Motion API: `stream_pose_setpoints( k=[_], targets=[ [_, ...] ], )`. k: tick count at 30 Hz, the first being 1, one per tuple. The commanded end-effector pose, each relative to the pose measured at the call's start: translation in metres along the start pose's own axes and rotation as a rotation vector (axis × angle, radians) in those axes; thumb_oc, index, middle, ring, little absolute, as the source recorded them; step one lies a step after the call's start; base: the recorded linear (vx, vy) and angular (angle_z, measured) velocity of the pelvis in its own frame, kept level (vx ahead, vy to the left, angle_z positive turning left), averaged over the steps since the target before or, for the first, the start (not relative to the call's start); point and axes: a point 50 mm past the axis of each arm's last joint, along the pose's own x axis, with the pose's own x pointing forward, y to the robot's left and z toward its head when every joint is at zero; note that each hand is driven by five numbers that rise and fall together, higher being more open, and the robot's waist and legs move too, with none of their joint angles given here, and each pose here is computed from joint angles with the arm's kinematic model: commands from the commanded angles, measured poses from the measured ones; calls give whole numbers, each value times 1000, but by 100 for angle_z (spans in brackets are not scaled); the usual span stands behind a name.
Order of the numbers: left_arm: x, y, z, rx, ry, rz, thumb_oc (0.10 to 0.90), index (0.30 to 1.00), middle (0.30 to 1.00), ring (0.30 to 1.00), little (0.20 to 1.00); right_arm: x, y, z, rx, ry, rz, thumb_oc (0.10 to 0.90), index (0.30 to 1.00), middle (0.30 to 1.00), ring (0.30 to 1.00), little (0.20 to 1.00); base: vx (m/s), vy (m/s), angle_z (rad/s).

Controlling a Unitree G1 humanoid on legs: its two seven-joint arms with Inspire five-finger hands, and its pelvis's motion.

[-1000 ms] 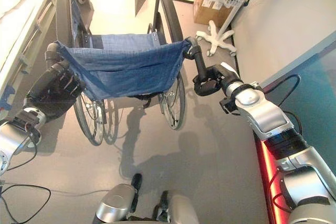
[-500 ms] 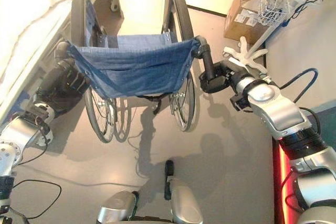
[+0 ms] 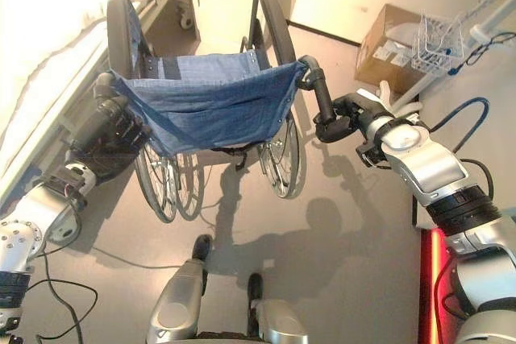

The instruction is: Push the wheelchair next to the bed

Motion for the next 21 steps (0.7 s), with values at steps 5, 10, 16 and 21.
stream_pose_setpoints(
  k=[5,10,16,21],
  targets=[
    [3,-49,50,-23,-218,-236,400,300,300,300,300,-19,-5,66,-35,-401,-4,400,300,300,300,300,293,265,-25],
    [13,-56,53,-10,-186,-253,400,300,300,300,300,-14,-3,65,6,-404,-38,400,300,300,300,300,151,165,18],
    [15,-62,62,7,-201,-266,400,300,300,300,300,-15,0,69,-8,-423,-49,400,300,300,300,300,77,41,22],
    [11,-62,60,15,-223,-278,400,300,300,300,300,-16,-1,74,4,-452,-61,400,300,300,300,300,-6,-69,-6]
  ],
)
